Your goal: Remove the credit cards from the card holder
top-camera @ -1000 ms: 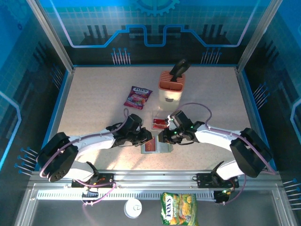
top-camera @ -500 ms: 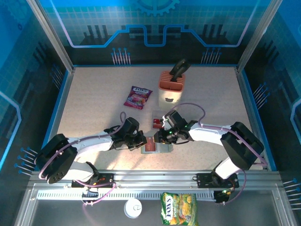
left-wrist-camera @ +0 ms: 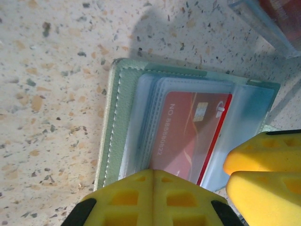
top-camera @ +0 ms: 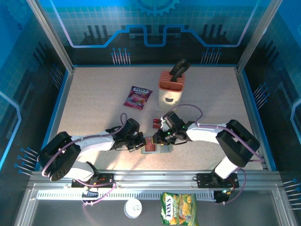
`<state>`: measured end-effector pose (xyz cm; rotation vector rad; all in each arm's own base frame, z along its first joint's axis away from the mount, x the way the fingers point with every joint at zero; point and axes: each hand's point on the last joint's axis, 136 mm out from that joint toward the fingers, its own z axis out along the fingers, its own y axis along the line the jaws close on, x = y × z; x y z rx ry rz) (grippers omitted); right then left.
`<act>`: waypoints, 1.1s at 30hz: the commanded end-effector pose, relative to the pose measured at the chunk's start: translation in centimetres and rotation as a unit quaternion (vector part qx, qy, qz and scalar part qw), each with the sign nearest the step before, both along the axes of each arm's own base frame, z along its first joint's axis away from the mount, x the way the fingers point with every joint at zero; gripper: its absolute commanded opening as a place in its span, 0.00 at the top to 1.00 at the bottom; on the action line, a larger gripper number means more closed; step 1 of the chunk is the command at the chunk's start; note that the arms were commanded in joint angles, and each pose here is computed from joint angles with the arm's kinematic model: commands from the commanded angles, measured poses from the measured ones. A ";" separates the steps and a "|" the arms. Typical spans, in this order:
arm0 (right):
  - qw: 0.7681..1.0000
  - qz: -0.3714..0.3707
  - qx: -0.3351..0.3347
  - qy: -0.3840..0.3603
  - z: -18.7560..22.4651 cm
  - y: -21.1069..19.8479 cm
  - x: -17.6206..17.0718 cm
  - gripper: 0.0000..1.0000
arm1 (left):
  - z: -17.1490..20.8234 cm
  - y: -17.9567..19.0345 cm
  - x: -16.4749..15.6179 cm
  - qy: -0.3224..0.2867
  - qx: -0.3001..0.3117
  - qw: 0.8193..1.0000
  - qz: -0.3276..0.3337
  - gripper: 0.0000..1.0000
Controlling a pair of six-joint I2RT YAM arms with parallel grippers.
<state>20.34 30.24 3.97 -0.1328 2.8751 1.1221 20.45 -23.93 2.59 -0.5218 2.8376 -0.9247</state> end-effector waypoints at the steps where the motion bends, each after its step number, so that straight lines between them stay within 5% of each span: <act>1: 1.000 0.012 0.017 0.000 0.8 1.3 -0.2 0.75 | -1.6 1.4 -0.7 0.014 0.030 0.999 0.002 1.00; 23: 1.000 0.017 0.005 0.013 -1.0 1.6 -0.1 0.75 | -1.8 1.6 -0.9 0.015 0.033 0.999 0.002 1.00; 33: 0.999 0.017 0.023 0.019 -1.0 2.1 -0.3 0.85 | -1.8 1.6 -0.9 0.015 0.032 0.999 0.003 1.00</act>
